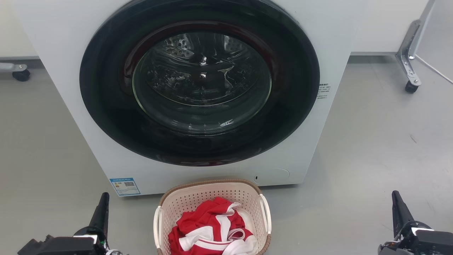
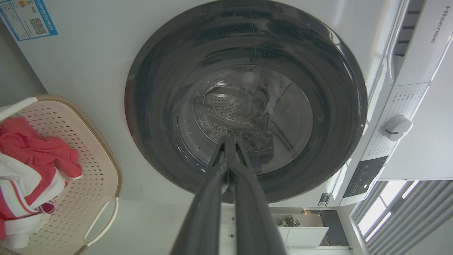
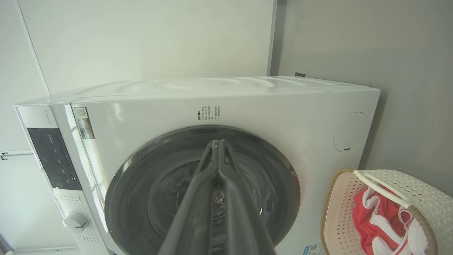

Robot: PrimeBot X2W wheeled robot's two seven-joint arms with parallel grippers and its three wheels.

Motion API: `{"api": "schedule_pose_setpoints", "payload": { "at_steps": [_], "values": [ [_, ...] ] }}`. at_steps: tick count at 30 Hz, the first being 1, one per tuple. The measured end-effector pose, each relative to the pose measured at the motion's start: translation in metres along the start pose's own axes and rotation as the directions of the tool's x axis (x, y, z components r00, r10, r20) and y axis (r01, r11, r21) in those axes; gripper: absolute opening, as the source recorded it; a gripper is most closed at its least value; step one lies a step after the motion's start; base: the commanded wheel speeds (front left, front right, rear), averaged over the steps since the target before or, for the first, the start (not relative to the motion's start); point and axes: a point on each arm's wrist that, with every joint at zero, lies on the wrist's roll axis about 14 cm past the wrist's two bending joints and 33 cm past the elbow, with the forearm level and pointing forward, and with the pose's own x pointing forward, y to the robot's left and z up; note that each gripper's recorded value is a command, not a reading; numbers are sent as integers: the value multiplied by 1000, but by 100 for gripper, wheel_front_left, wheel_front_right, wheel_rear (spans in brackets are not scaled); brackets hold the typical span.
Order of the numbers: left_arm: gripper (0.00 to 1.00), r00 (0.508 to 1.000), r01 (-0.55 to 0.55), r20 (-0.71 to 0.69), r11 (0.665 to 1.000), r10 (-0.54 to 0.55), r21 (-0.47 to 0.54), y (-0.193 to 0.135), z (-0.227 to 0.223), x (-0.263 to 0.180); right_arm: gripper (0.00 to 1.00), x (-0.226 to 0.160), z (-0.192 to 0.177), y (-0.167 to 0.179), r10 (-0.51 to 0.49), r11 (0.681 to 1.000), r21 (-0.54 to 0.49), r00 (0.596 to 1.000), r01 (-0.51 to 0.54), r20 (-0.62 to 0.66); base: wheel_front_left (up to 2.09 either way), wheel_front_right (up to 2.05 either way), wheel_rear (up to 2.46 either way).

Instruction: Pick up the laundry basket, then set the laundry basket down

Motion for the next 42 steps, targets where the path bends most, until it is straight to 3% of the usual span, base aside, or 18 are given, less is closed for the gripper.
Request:
{"api": "schedule_pose_setpoints", "payload": {
  "at_steps": [42],
  "values": [
    [0,1000,-1,0,1000,1,0,0,0,0,0,0,0,0,0,1000,0,1000,0,0,0,0,0]
  ]
}}
